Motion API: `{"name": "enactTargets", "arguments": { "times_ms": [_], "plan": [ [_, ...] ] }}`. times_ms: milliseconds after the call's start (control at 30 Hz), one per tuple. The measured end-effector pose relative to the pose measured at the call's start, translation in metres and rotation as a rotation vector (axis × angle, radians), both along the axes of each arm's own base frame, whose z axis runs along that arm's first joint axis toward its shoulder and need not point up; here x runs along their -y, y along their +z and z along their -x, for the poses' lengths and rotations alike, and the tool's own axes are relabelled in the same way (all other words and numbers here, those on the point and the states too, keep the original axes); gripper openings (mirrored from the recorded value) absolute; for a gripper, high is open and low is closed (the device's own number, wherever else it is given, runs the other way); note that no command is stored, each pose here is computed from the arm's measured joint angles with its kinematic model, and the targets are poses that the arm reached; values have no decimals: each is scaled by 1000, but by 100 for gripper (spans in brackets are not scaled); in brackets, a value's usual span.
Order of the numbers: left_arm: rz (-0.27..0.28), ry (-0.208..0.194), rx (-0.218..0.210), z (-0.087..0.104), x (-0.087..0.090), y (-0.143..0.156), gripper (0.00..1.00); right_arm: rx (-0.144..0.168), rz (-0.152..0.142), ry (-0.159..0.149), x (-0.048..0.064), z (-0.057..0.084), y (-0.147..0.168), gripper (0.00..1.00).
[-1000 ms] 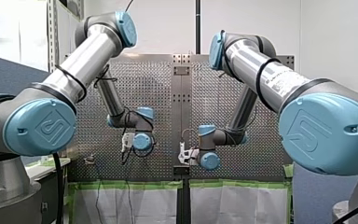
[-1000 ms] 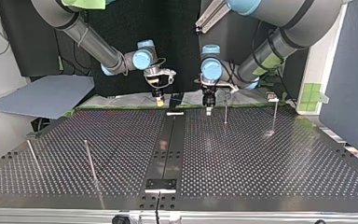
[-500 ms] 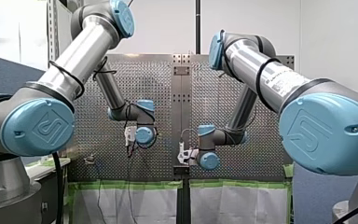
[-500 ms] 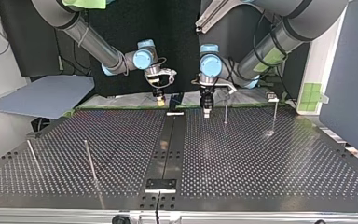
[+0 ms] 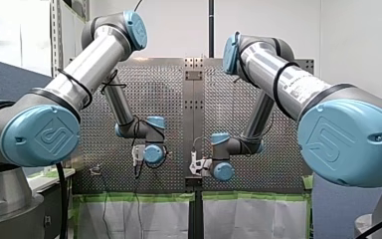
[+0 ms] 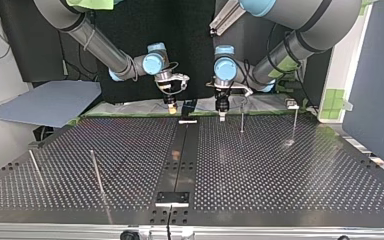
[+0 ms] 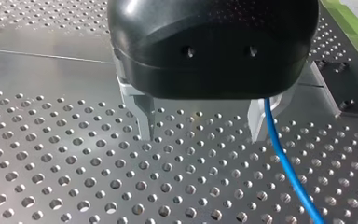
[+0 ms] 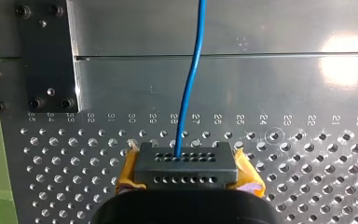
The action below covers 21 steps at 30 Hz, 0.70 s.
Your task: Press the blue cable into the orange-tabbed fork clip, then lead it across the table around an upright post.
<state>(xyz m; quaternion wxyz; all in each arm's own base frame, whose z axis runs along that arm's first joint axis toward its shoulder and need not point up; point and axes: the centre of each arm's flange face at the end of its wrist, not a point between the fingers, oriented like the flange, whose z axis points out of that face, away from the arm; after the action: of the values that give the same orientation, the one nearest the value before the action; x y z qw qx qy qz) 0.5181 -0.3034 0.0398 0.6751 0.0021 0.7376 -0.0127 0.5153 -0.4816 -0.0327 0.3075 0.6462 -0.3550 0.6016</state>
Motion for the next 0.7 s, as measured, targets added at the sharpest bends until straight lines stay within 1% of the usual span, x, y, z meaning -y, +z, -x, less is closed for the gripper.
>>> {"name": "enactTargets", "arguments": {
  "times_ms": [400, 600, 700],
  "plan": [
    [-14, -1, -25, 2, -1, -3, 99, 2, -2, 1, 0, 0, 0, 0],
    [-44, -1, -58, 7, -1, -21, 99, 2, -2, 2, -1, -1, 0, 0],
    [-52, 0, -67, 7, -1, -26, 99, 2, -2, 3, -2, -1, 0, 0]
  ]
}}
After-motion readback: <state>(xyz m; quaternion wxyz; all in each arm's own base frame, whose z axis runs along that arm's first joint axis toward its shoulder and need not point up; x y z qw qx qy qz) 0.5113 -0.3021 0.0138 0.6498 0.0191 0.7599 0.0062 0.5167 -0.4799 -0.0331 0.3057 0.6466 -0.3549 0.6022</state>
